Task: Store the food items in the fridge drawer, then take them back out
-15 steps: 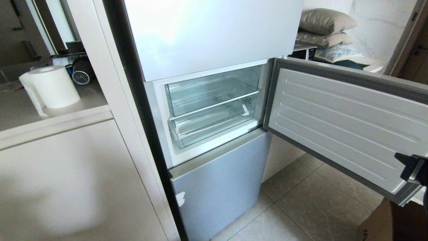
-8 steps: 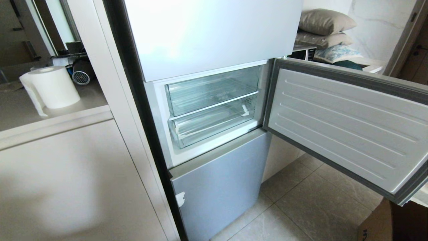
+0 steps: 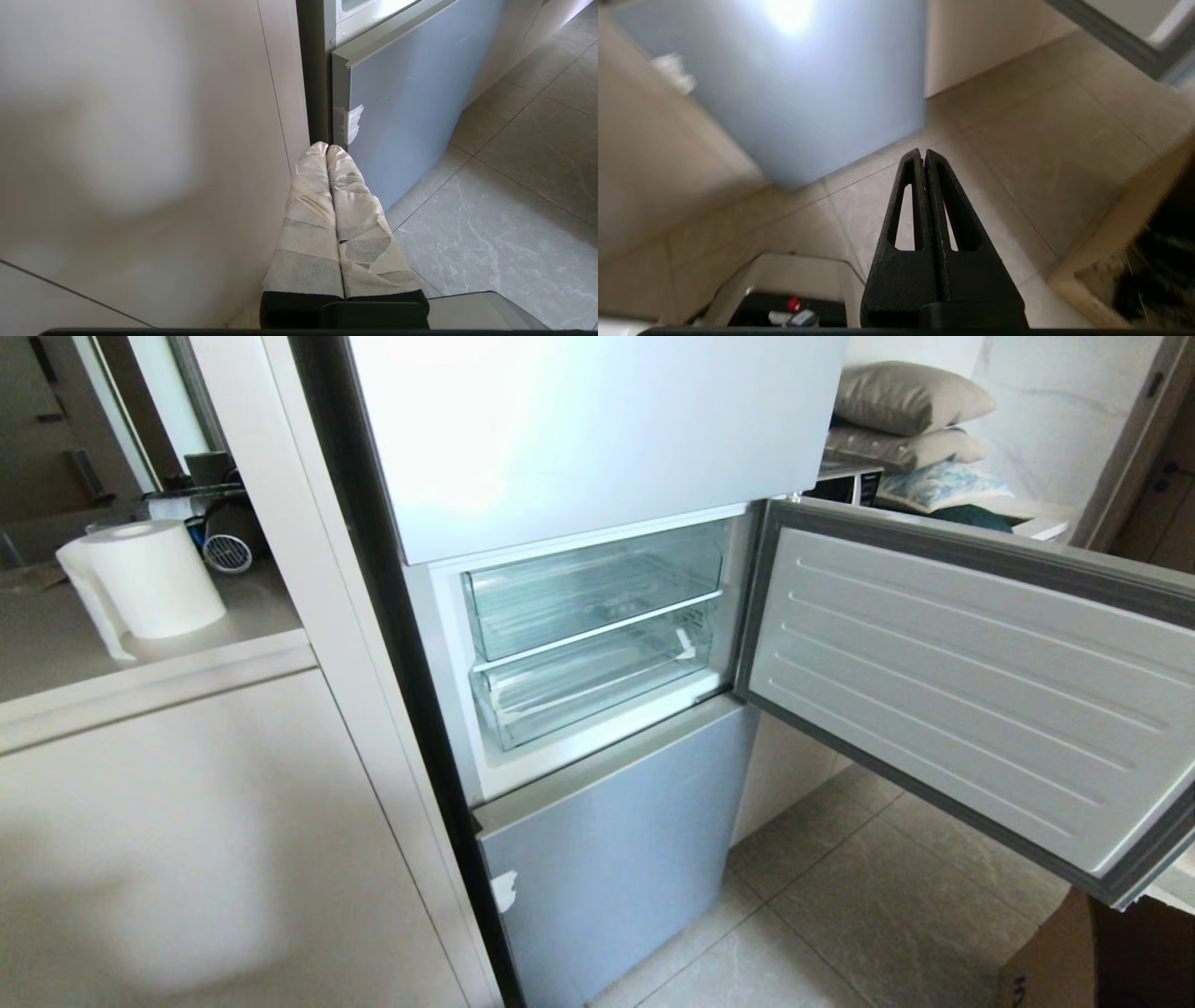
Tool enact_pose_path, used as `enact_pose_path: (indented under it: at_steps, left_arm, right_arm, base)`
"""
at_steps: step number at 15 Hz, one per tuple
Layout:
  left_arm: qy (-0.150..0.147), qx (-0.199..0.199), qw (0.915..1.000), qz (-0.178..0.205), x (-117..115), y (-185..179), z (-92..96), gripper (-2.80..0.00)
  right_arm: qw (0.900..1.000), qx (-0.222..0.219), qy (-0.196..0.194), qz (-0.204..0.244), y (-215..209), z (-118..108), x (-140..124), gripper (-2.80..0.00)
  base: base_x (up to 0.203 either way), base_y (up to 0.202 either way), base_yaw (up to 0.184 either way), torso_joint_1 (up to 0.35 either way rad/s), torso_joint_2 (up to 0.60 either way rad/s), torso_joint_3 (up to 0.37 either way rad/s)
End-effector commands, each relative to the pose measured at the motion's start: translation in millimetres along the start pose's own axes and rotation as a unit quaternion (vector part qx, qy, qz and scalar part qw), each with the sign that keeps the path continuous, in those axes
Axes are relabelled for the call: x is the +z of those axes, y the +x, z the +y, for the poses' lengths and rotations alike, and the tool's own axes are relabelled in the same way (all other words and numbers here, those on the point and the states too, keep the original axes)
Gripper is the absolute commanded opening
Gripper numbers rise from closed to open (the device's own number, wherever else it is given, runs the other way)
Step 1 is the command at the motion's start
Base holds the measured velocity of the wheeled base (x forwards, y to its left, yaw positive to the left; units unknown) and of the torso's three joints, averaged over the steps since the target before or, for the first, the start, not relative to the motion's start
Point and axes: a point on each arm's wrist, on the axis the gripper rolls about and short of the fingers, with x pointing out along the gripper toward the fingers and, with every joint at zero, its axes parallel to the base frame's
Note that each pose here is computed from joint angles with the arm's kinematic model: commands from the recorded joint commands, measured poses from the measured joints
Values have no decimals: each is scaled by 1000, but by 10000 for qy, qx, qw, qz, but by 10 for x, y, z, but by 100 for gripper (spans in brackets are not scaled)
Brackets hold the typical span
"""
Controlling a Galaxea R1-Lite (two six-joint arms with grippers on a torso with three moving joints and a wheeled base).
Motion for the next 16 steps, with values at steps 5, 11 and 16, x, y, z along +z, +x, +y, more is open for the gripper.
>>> enact_pose_path:
  at_steps: [5, 11, 16]
  left_arm:
    - [-64, 23, 10000, 5, -1, 0, 1, -280]
    - [-72, 39, 10000, 5, -1, 0, 1, -280]
    - [-102, 55, 9999, 0, 1, 0, 2, -280]
  right_arm:
    - [9974, -346, -446, -446, -91, -49, -95, -280]
    - [9900, -519, -520, -1201, -186, -38, -201, -280]
    - [9900, -527, -519, -1201, -186, -39, -201, -280]
  base:
    - [0, 0, 0, 0, 0, 0]
    - [0, 0, 0, 0, 0, 0]
    - [0, 0, 0, 0, 0, 0]
